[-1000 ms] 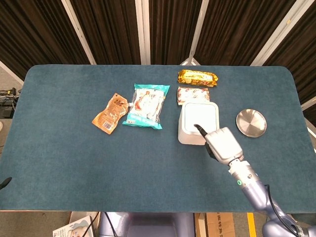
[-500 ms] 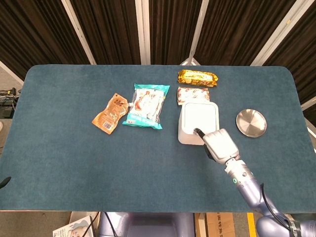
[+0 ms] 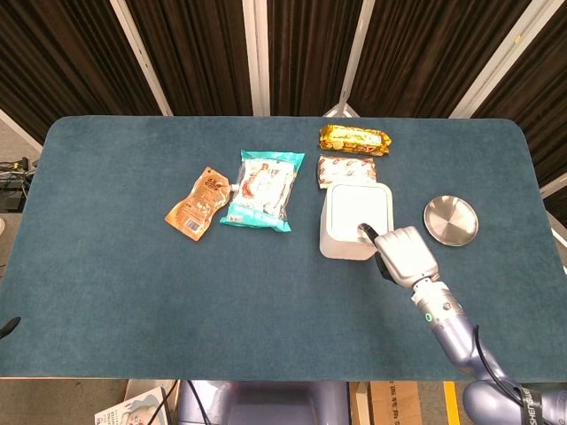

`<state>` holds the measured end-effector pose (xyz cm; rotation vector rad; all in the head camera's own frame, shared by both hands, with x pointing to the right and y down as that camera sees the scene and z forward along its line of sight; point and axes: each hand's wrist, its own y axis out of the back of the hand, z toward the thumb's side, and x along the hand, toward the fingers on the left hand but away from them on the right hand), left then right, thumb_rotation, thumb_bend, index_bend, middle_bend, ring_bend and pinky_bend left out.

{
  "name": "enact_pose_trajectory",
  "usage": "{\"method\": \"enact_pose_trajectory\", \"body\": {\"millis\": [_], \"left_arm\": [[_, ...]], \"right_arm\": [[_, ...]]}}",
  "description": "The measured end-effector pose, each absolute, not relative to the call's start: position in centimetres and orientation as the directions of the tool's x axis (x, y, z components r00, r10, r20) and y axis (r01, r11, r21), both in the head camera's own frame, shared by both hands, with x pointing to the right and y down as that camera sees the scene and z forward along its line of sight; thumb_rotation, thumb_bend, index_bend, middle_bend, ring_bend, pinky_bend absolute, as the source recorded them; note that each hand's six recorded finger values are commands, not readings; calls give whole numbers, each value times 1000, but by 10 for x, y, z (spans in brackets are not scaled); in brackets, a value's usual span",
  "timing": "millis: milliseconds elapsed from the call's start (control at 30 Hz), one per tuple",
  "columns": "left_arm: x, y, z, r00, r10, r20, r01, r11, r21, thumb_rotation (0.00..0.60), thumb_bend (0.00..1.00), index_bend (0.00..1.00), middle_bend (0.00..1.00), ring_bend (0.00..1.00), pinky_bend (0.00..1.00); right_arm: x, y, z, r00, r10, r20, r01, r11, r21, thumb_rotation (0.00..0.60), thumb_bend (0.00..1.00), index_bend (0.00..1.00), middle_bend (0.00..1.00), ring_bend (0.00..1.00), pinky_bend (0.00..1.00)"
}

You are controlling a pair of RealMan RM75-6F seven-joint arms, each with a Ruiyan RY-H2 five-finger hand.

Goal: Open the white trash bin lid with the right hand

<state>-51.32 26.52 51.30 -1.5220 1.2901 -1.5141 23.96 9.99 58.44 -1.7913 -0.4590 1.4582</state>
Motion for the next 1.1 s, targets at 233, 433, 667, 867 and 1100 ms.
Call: {"method": "enact_pose_trajectory", "body": {"millis": [233, 433, 667, 867, 1100], "left_arm": [[-514, 266, 513, -140, -924, 356, -206, -324, -923, 600, 4, 188, 107, 0, 142], [-515, 265, 512, -143, -924, 355, -207, -323, -923, 600, 4, 188, 107, 0, 142], [-513, 265, 513, -138, -924, 357, -208, -325, -923, 600, 4, 188, 107, 0, 142], [-513, 266, 511, -142, -926, 350, -207, -318, -925, 600, 4, 188, 107, 0, 142], [-514, 266, 512, -141, -925, 354, -210, -321, -923, 600, 4, 188, 107, 0, 142]], "right_arm": [[240, 92, 573, 282, 725, -629, -147, -615, -775, 600, 656, 217, 864, 846, 823], [257, 80, 551, 235, 803, -548, -5, -563, -827, 600, 300, 81, 321, 398, 449], [306, 87, 532, 126, 874, -470, 183, -486, -855, 600, 238, 66, 126, 190, 274], [354, 126, 535, 78, 898, -433, 249, -438, -864, 600, 219, 66, 96, 154, 160], [393, 183, 548, 94, 932, -349, 185, -361, -914, 600, 218, 66, 96, 148, 129]]}}
